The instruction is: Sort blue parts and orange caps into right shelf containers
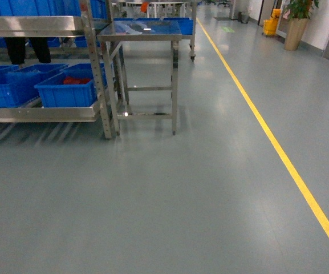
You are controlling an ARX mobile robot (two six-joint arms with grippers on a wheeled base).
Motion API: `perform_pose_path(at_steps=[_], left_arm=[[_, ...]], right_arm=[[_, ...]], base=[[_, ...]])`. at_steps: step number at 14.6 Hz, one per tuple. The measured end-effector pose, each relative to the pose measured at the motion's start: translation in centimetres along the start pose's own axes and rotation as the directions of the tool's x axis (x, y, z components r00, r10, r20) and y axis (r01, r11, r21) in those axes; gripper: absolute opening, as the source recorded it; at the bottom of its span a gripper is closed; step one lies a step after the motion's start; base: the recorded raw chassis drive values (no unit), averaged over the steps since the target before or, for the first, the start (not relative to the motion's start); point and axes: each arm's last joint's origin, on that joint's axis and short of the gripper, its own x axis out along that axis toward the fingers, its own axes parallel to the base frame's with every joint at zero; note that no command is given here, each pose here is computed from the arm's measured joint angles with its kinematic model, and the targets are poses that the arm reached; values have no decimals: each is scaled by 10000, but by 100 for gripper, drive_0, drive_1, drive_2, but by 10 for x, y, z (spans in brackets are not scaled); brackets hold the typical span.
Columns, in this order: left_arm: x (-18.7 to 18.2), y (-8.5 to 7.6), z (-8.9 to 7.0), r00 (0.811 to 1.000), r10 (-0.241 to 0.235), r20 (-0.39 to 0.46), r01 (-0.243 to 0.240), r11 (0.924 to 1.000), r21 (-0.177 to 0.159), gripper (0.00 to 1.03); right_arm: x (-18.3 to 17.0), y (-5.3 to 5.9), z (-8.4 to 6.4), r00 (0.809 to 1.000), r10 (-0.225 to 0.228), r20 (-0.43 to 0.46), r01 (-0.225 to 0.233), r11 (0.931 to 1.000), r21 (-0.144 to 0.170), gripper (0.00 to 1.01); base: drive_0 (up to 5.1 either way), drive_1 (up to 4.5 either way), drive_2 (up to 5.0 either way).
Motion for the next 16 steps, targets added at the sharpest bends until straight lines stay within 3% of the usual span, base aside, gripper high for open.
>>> perform_pose_path(at_steps=[16], left_arm=[[0,0,0,10000,3,50,-3,10000,0,44]], right_arm=[[0,0,0,10000,4,38,-4,10000,0,44]], base=[[-4,401,-409]])
